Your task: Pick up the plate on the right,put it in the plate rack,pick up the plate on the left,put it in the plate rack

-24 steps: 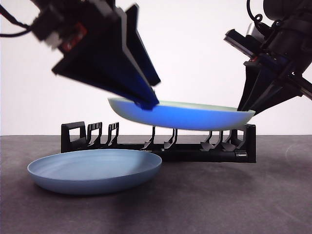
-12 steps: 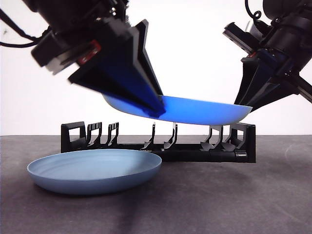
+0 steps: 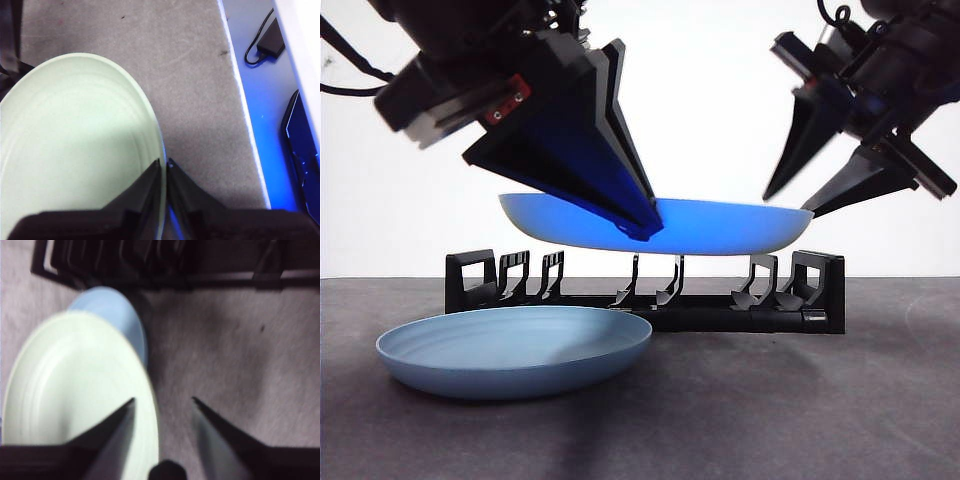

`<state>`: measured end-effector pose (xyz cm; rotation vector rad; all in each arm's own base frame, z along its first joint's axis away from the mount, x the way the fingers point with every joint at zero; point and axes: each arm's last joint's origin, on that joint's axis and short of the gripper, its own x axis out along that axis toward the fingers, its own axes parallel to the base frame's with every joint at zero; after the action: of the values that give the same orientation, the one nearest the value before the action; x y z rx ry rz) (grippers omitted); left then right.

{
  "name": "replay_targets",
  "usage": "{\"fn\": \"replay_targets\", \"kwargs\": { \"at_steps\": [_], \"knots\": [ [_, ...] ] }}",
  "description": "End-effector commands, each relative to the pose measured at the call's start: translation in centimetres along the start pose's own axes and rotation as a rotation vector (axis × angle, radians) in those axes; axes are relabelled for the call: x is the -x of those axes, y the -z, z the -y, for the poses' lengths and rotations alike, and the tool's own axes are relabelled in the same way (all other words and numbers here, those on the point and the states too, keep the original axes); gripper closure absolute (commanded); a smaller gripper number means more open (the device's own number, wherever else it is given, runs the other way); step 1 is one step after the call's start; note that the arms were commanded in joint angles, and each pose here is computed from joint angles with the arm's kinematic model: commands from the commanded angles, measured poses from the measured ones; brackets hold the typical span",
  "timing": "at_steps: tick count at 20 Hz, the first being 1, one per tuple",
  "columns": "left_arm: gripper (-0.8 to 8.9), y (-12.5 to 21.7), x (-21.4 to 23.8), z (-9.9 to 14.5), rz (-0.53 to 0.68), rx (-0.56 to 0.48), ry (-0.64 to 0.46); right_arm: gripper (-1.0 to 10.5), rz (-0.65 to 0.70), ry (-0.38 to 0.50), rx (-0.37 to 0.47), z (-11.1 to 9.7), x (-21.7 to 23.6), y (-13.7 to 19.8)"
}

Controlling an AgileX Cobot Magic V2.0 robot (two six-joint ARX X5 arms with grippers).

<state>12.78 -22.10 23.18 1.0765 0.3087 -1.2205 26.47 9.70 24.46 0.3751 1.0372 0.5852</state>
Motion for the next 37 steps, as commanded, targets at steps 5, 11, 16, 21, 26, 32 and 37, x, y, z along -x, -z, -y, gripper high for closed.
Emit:
{"fn": "replay_targets", "kwargs": {
  "at_steps": [5,11,16,21,26,32,37],
  "knots": [
    [8.22,0.0,0.1,-1.2,0.053,0.21,-0.057,4.7,0.247,-0.073,0.12,-3.5,5.0,-3.5],
    [8.22,2.1,1.5,-7.6,0.411,0.704,-0.229,4.7,0.543,-0.124,0.262,-7.0,12.0,-3.2],
    [8.22,5.2,3.9,-11.6,0.646,0.962,-0.321,4.7,0.643,-0.049,0.28,-7.7,14.4,-2.0],
    [8.23,8.1,6.2,-14.3,0.843,1.114,-0.397,4.7,0.661,-0.056,0.289,-8.0,15.0,-1.7],
    [8.23,11.3,5.7,-16.1,0.983,1.284,-0.319,4.8,0.644,-0.051,0.281,-7.9,14.9,-1.6],
    [8.23,13.5,3.2,-16.7,0.993,1.384,-0.285,4.8,0.638,-0.049,0.278,-7.8,14.8,-1.6],
    [8.23,14.2,2.0,-16.6,0.959,1.408,-0.279,4.8,0.627,-0.042,0.281,-7.7,14.7,-1.5]
  ]
}}
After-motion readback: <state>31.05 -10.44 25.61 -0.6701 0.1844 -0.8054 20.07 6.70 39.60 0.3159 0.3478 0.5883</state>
